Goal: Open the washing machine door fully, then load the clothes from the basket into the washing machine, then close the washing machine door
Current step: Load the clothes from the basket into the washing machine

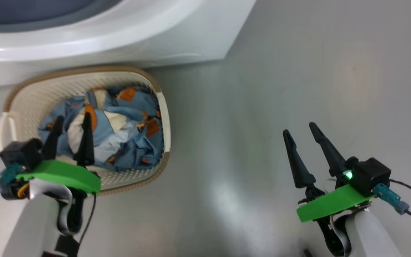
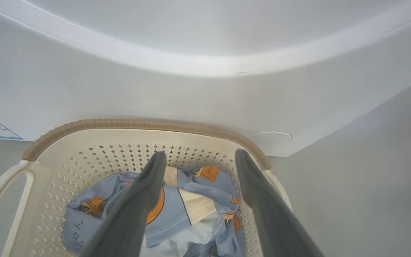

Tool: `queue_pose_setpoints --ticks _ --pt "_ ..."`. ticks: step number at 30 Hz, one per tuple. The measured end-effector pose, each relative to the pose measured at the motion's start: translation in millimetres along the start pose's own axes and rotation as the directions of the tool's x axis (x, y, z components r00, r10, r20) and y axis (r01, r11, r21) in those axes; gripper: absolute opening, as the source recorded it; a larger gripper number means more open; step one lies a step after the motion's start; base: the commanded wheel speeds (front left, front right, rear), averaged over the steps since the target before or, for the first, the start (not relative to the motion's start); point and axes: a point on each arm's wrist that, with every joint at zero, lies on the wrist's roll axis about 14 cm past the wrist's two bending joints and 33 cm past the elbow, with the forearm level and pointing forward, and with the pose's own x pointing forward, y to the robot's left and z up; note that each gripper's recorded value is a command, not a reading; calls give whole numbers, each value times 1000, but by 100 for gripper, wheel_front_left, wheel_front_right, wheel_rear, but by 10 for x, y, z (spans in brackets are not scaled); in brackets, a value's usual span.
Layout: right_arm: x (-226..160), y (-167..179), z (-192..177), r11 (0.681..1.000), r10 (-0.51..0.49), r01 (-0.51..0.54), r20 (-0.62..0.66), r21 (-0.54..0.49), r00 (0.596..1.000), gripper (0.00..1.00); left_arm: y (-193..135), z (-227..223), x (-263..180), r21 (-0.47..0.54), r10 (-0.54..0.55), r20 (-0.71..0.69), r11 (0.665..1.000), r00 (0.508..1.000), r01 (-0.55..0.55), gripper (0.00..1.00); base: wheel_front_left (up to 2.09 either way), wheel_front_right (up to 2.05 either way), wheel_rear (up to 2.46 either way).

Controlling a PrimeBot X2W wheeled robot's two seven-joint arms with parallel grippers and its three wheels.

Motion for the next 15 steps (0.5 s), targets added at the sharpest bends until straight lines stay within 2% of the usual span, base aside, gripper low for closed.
queue_pose_setpoints --ticks 8,15 --pt "68 -152 -219 999 -33 34 -47 17 998 100 29 -506 331 -27 -30 -130 999 991 27 100 0 0 0" --pt "88 -325 -293 996 -76 79 -60 38 995 100 66 -1104 468 -19 -59 -296 998 953 55 100 0 0 0"
